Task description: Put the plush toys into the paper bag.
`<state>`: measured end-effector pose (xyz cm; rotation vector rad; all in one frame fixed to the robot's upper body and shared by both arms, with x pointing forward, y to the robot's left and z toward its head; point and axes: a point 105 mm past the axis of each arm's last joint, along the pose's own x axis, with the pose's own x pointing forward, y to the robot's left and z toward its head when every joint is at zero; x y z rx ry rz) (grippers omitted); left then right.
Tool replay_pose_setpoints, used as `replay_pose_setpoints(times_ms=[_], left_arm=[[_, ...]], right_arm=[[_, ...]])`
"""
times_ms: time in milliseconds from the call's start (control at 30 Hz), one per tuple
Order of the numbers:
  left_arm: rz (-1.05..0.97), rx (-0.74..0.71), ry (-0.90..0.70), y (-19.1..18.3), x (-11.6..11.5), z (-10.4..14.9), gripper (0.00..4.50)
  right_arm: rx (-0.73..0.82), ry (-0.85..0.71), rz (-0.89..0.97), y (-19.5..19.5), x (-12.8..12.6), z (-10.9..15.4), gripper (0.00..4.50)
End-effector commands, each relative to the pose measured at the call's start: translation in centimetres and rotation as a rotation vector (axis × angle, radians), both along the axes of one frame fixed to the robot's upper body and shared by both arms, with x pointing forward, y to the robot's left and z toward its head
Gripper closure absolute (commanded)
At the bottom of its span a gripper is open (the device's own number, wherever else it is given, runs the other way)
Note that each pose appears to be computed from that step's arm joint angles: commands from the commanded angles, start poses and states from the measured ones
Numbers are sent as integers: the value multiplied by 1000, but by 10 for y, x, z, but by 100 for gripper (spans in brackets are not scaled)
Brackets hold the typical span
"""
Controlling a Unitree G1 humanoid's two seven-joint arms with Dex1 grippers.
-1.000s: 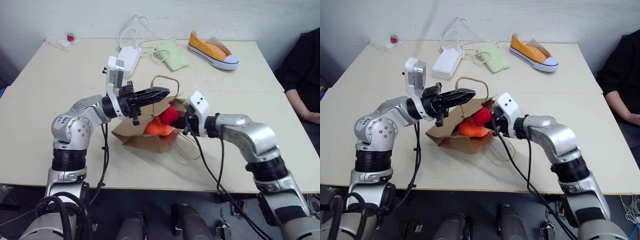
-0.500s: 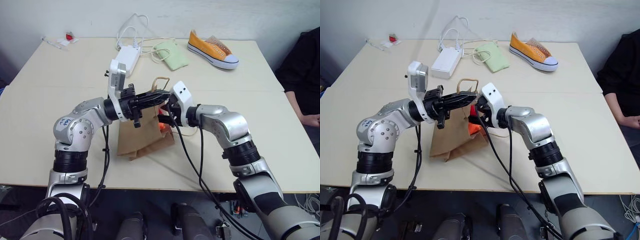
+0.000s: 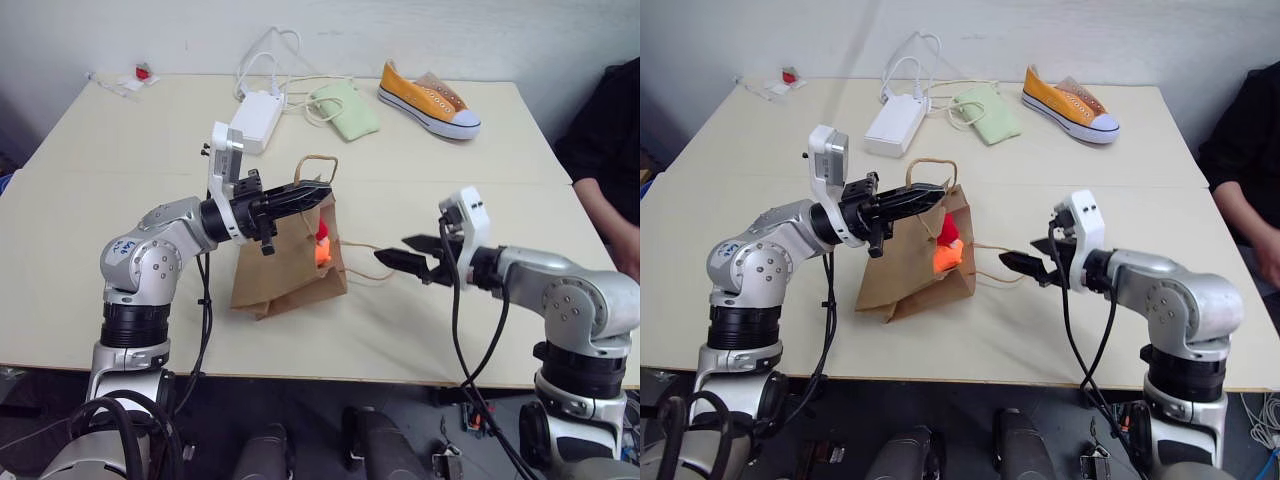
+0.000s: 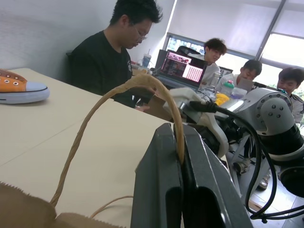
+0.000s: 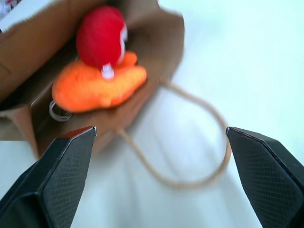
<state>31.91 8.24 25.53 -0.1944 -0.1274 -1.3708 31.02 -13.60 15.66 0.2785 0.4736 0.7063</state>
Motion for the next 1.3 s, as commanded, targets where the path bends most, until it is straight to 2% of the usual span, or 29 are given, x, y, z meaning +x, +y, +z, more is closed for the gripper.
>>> replay_pose_setpoints(times_ms=[33, 133, 300, 333, 400, 500, 667, 833, 967, 1067, 1233, 1300], left_arm=[[-5, -8, -51, 0, -5, 10, 450], [-5, -4, -53, -1, -5, 10, 450], [-5, -2, -58, -1, -6, 12, 450], [-4, -2, -59, -1, -6, 12, 450], [-3, -1, -59, -1, -6, 12, 450], [-1, 0, -59, 0, -6, 12, 450], [4, 0, -59, 1, -6, 11, 450], [8, 1, -56, 1, -6, 10, 450], [5, 1, -58, 1, -5, 10, 450], [-1, 1, -60, -1, -5, 10, 450], [-6, 5, -65, -1, -5, 12, 450], [-6, 7, -67, -1, -5, 13, 450]], right_arm=[[56, 51, -65, -4, -1, -6, 5], [194, 137, -94, 6, 3, -16, 5], [309, 208, -150, 20, 17, -25, 5], [330, 218, -166, 21, 20, -26, 22], [349, 212, -189, 21, 25, -26, 65], [372, 205, -204, 22, 28, -22, 176], [301, 200, -212, 11, 20, -27, 350], [267, 181, -211, -7, 6, -23, 350], [281, 197, -187, -3, 1, -27, 350], [328, 233, -172, 9, 4, -34, 294], [364, 262, -245, 12, 25, -41, 125], [389, 269, -240, 18, 32, -39, 125]])
